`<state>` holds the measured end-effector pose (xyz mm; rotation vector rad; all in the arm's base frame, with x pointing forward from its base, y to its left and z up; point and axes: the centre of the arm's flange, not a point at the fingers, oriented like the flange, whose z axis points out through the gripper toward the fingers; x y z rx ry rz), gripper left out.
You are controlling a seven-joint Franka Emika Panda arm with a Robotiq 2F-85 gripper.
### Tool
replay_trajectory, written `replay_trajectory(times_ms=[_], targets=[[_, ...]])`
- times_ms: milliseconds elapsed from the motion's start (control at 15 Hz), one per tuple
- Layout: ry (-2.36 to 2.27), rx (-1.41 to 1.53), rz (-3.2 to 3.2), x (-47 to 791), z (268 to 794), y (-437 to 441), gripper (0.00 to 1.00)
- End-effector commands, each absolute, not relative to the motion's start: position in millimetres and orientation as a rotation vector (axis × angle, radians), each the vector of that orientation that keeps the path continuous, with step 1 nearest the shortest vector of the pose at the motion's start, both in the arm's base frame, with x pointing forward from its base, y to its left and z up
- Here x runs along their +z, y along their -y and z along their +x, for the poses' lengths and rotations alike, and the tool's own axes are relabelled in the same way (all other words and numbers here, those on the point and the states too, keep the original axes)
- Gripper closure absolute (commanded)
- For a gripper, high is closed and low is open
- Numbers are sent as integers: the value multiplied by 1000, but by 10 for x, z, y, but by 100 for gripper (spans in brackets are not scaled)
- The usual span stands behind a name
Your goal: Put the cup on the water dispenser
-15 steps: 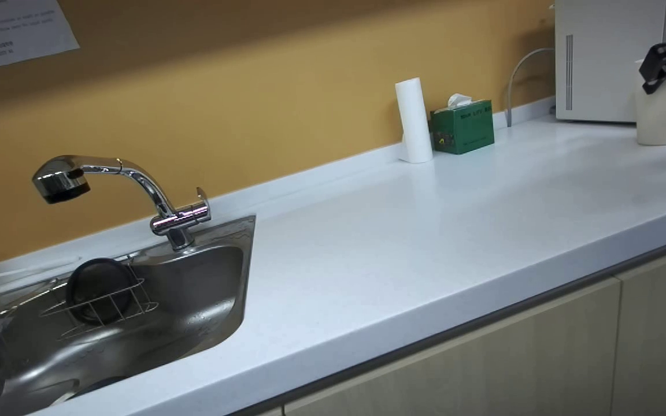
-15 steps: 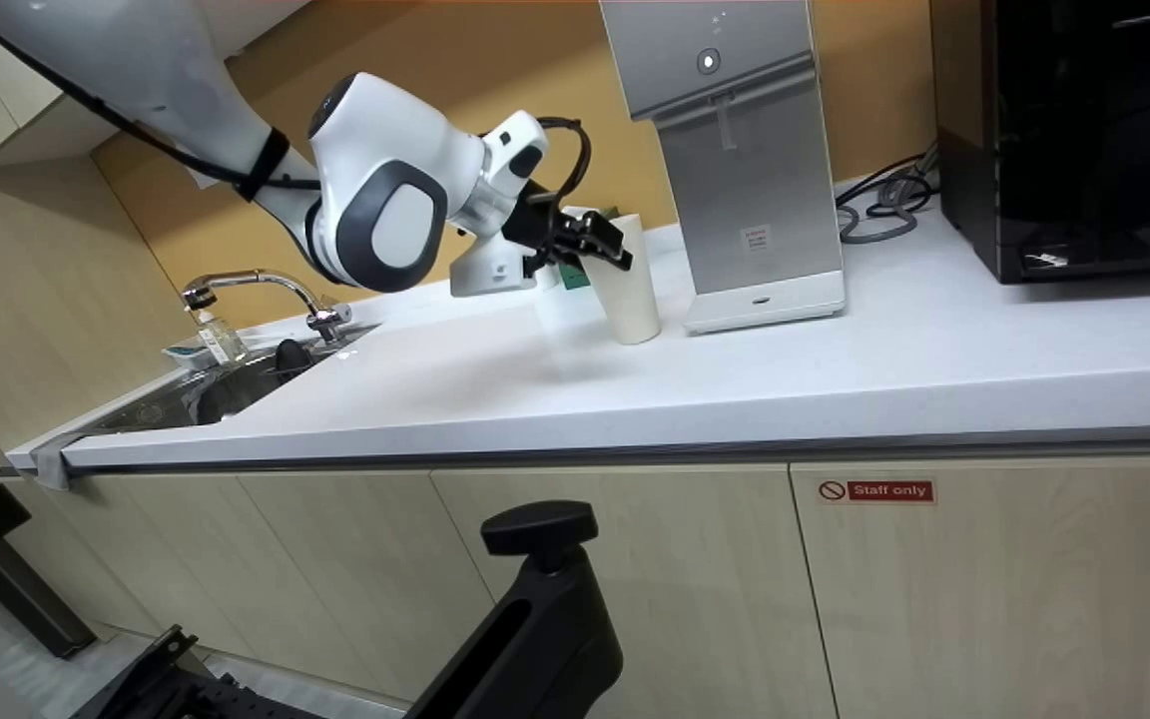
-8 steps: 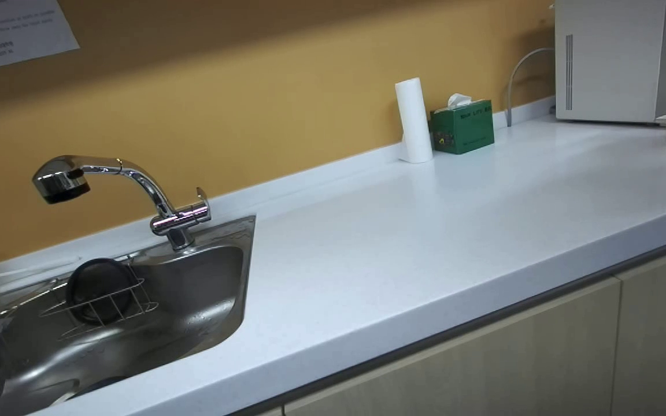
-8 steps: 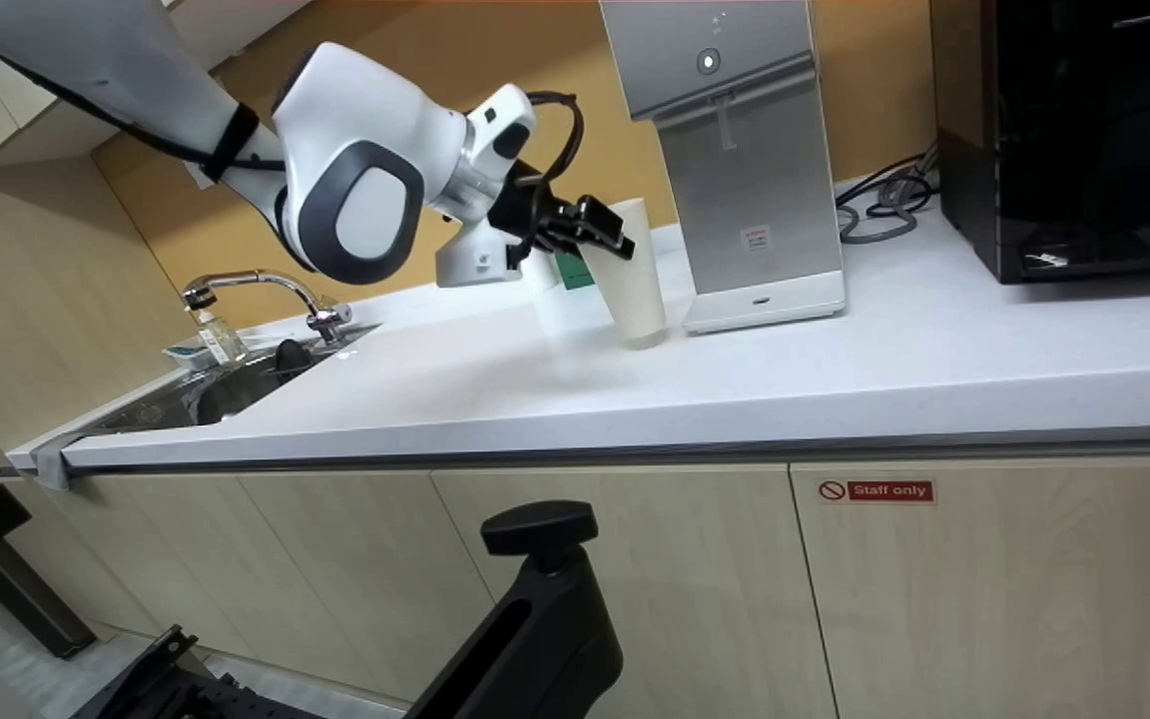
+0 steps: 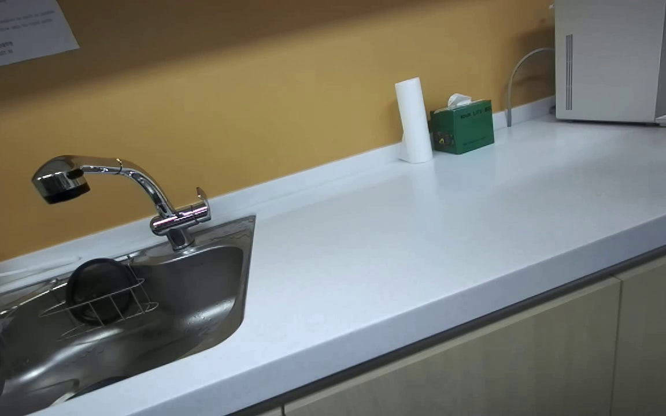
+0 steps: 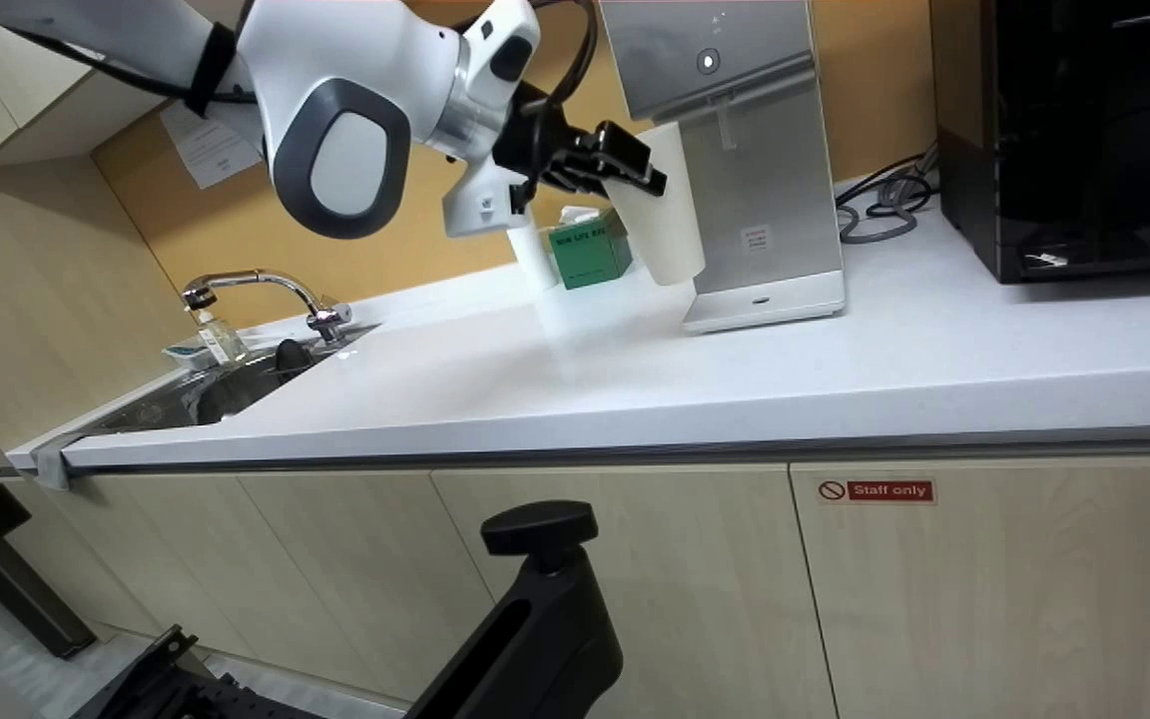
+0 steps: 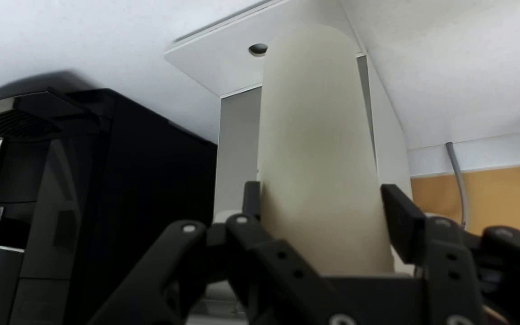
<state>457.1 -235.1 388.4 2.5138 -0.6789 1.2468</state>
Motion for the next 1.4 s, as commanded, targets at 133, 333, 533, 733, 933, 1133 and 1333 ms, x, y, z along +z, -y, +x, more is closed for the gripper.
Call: replay_trajectory(times_ms=[133, 333, 533, 733, 933, 1133, 1333], targets=[[714, 1229, 2482, 3458, 4565, 2172, 58], [713, 1224, 2479, 3356, 4645, 2174, 58], [698, 1217, 2490, 3302, 4751, 2158, 58], [671, 1176, 2533, 3576, 4834, 2264, 33], [652, 1159, 2546, 3500, 4873, 2204, 58], [681, 1147, 2524, 3460, 4905, 2288, 58], [701, 1132, 2509, 3404, 4922, 2386, 58]])
